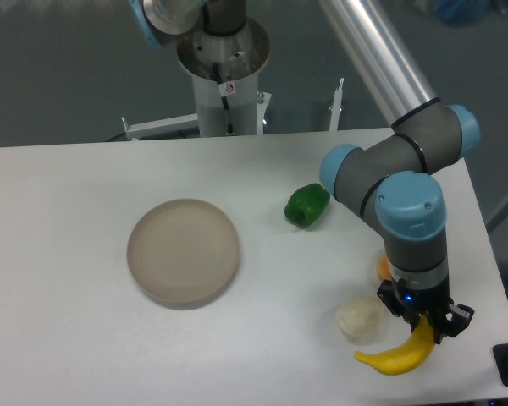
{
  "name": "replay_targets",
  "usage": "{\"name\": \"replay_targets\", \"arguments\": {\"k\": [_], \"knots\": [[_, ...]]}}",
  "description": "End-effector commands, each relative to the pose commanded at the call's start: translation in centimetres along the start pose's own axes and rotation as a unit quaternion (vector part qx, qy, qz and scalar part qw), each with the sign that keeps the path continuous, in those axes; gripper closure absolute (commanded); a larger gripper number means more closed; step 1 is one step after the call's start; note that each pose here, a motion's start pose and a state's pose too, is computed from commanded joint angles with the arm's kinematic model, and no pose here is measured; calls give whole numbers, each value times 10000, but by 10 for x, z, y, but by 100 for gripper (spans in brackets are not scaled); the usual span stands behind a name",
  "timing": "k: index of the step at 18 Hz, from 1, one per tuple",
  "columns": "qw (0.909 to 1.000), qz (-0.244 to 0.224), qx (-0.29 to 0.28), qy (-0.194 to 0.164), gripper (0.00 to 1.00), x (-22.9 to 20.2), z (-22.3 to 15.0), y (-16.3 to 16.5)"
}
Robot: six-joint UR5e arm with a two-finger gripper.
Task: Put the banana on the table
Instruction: 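Lift the held yellow banana up from beside the white bun, then carry the banana toward the round dish and lower it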
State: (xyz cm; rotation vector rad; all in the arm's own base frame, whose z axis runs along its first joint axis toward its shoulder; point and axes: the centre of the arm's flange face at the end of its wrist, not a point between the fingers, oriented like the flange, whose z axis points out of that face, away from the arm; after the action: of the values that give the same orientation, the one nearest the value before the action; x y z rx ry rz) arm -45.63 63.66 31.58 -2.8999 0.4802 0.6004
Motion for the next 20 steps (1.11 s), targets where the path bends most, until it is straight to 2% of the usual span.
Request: {"name": "replay_targets", "arguments": {"k": [11,17,20], "knots": [[10000,14,-18,29,63,10,-22,13],[10000,1,-48,72,63,21,-49,31],[9998,141,-79,137,63,36,-63,43]]}}
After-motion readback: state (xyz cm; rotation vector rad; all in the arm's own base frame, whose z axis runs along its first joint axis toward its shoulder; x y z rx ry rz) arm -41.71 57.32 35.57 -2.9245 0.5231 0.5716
